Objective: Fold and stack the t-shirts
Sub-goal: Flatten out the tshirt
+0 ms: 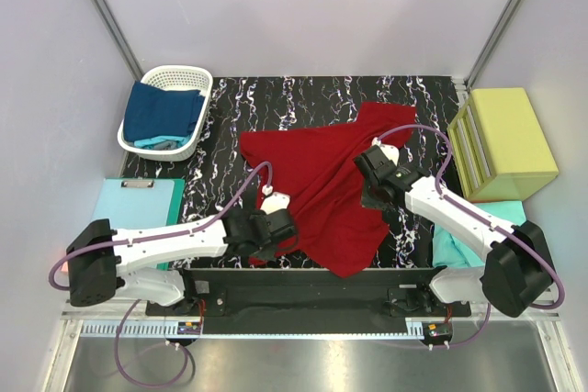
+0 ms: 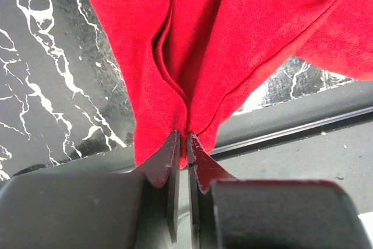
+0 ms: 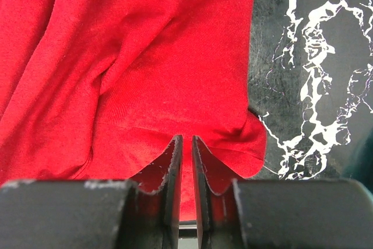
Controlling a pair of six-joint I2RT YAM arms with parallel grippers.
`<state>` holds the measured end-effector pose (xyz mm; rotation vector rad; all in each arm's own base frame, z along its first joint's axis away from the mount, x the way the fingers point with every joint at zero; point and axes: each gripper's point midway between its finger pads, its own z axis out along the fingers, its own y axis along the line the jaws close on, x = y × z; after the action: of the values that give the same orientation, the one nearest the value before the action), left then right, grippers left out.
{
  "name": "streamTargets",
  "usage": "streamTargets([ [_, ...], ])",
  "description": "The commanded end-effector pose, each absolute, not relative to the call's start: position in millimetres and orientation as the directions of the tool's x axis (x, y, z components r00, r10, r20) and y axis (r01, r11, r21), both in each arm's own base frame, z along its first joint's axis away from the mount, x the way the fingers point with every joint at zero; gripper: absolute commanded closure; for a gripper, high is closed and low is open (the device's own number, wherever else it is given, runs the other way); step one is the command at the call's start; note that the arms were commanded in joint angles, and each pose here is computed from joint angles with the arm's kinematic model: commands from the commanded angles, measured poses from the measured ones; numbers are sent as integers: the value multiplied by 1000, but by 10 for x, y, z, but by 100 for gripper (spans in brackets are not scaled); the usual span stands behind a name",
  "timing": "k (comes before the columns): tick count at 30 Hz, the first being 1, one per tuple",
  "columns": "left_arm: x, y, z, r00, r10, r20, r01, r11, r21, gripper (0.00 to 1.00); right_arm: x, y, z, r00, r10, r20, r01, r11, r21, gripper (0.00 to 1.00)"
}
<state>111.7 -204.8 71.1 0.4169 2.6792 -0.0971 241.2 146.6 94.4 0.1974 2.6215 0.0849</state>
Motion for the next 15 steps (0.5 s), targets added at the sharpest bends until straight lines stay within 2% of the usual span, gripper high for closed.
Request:
streamTargets([
  [1, 1131, -2007, 668, -867, 267, -420, 283, 959, 26, 91, 2445, 1523, 954, -856, 147, -496, 106, 988, 109, 81],
  [10, 1130, -2024, 645, -866, 277, -416, 292, 956, 30, 86, 2417, 1487, 932, -855, 149, -498, 112, 988, 102, 80],
  [15, 1122, -2020, 618, -868, 281, -409, 295, 955, 31, 78, 2419, 1484, 924, -855, 151, -496, 115, 988, 101, 80],
])
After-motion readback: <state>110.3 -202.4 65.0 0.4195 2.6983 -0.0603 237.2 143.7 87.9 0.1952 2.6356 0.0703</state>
